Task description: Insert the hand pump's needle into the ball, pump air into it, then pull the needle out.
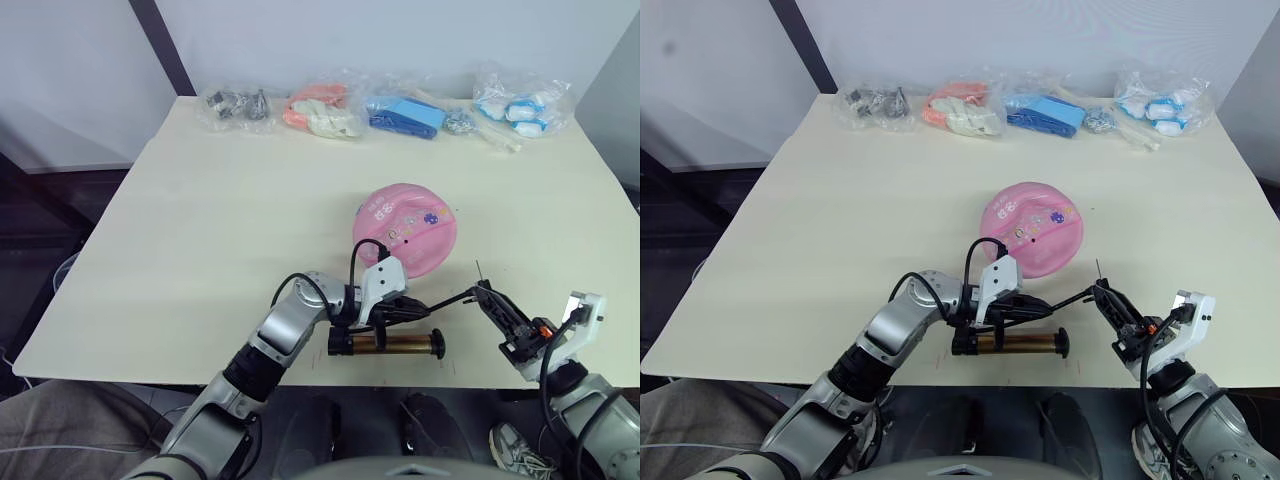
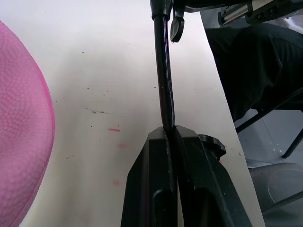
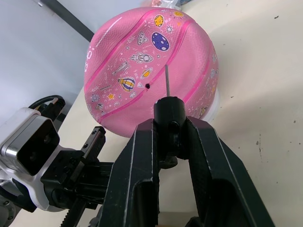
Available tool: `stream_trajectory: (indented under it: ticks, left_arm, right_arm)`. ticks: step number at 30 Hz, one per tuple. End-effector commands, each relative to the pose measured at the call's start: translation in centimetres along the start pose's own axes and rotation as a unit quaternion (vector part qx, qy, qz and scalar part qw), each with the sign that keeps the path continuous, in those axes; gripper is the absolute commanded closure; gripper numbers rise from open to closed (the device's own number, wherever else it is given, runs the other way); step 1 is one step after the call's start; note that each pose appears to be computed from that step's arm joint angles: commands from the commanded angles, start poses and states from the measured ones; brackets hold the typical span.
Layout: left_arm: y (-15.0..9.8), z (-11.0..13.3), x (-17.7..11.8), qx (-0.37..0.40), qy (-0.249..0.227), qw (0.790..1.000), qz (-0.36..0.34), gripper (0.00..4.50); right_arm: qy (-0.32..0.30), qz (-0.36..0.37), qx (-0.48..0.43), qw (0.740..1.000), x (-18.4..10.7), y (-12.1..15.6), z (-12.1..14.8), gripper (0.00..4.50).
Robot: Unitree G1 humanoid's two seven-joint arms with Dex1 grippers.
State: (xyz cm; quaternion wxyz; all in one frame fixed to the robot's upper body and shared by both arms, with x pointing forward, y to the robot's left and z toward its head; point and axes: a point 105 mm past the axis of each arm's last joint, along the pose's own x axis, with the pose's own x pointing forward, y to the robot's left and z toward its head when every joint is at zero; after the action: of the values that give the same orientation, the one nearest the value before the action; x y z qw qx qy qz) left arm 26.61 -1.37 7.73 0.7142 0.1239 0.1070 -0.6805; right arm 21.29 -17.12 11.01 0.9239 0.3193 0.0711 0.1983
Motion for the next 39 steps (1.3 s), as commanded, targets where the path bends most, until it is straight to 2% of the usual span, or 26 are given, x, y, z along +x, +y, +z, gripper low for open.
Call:
stream_trajectory:
  ticks: [1,5,6,7,11,14,18,22,27,33,39]
  left_arm:
    - [-0.3,1.1,-0.1,0.021,-0.021,1.000,-0.002,4.50]
    - [-0.2,1.1,-0.5,0.019,-0.024,1.000,-0.004,4.50]
    - [-0.2,1.2,-0.6,0.018,-0.026,0.999,-0.005,3.80]
    - [-0.2,1.3,-0.8,0.016,-0.031,0.999,-0.005,3.53]
    - [-0.3,1.8,-1.5,0.015,-0.046,0.999,-0.004,1.41]
    - [-0.5,2.1,-2.6,0.020,-0.053,0.998,-0.009,0.11]
    - [-0.3,2.4,-4.6,0.024,-0.061,0.998,-0.001,0.02]
    - [-0.5,3.8,-7.1,0.016,-0.107,0.994,0.010,0.02]
    - [0.0,5.1,-9.1,0.029,-0.142,0.988,0.047,0.02]
    - [2.8,6.8,-11.1,0.036,-0.173,0.974,0.144,0.02]
    - [5.7,7.8,-10.9,0.030,-0.167,0.961,0.217,0.02]
  right_arm:
    - [-0.018,0.008,-0.020,1.000,-0.1,0.5,1.0,4.18]
    - [-0.020,0.015,-0.048,0.999,0.0,0.8,1.3,4.18]
    - [-0.026,0.014,-0.057,0.998,-0.1,0.8,1.6,4.18]
    - [-0.034,0.016,-0.067,0.997,-0.1,0.9,2.0,4.18]
    - [-0.041,0.024,-0.101,0.994,-0.3,1.0,2.7,4.18]
    - [-0.035,0.031,-0.131,0.990,-0.5,1.0,3.0,4.18]
    - [-0.027,0.049,-0.182,0.982,-0.6,1.2,3.6,4.18]
    - [-0.018,0.086,-0.255,0.963,-0.8,1.5,4.1,4.18]
    - [-0.001,0.138,-0.307,0.942,-1.2,1.7,4.2,4.18]
    - [0.028,0.184,-0.354,0.917,-2.1,1.2,4.9,4.18]
    - [0.047,0.189,-0.383,0.903,-2.4,0.2,5.8,4.18]
